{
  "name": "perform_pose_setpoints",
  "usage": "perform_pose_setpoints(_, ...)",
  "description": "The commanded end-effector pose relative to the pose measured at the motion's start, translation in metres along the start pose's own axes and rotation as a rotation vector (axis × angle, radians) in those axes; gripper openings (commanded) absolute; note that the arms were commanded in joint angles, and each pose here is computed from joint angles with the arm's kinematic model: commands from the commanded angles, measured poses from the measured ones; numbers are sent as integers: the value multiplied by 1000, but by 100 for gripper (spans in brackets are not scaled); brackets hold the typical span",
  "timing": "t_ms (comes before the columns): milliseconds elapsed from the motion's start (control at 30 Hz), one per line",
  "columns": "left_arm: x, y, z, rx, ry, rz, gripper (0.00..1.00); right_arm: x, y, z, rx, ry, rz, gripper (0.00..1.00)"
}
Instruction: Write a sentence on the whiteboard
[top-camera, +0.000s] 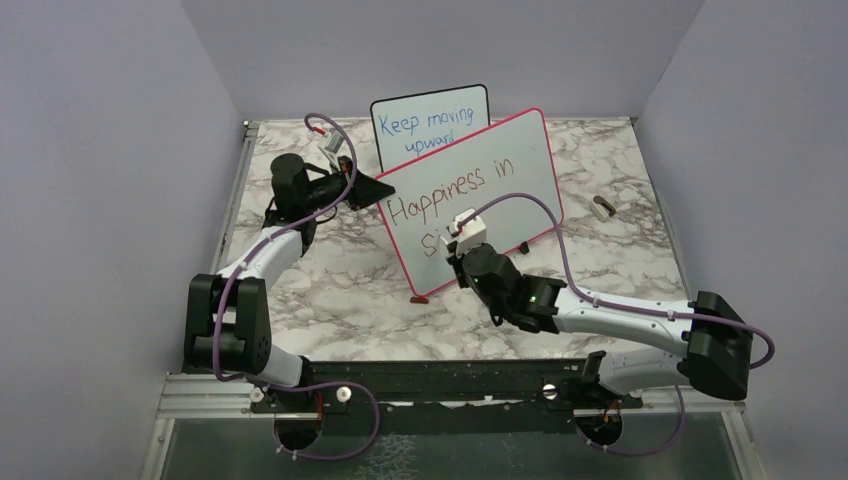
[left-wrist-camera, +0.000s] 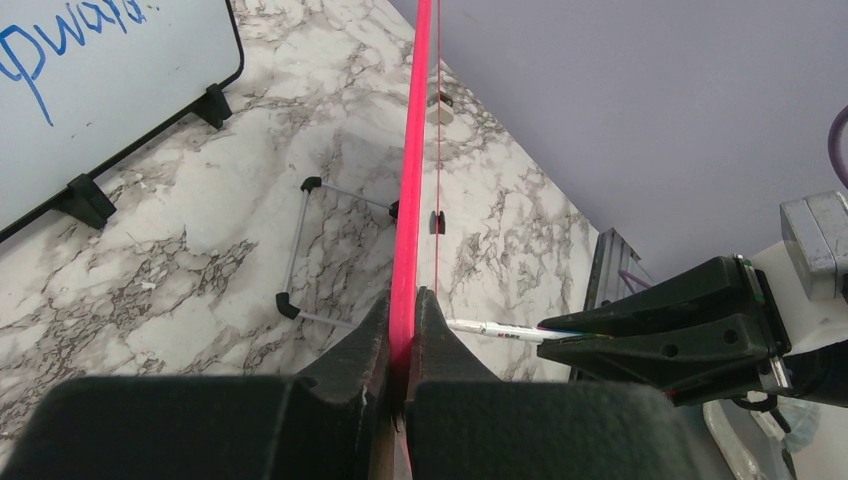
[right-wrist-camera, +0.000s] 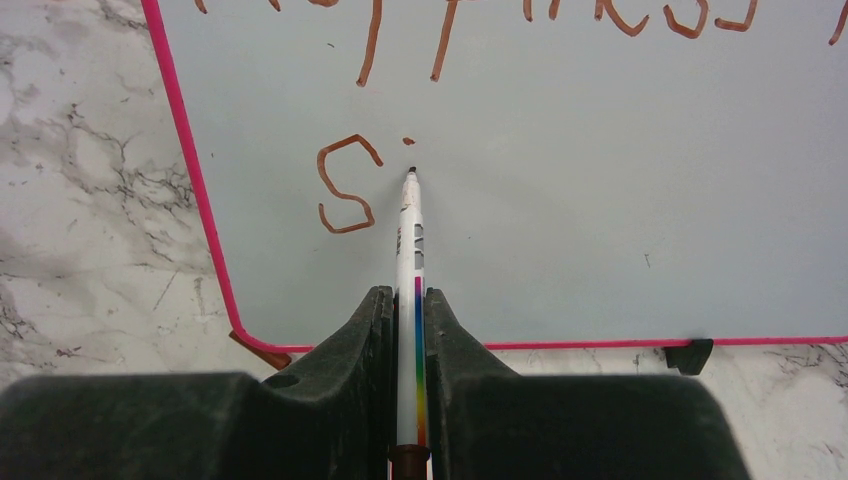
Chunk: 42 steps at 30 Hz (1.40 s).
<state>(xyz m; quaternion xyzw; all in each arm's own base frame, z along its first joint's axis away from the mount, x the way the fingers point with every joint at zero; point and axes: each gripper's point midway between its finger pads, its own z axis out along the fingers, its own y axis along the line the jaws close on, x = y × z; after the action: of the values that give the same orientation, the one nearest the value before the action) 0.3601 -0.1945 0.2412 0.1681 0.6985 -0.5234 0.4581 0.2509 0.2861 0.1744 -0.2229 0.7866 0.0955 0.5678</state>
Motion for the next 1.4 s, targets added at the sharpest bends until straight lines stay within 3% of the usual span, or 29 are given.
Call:
perform_pose_setpoints(0,20,19,3,-58,45,-35,0,-7,3,4,0,-28,27,1)
perform_pose_setpoints(267,20,19,3,-58,45,-36,0,-8,2,7,13,-44,37,1)
perform_pose_setpoints(1367,20,18,3,-58,45,-35,0,41,-3,-6,1,123,15,1)
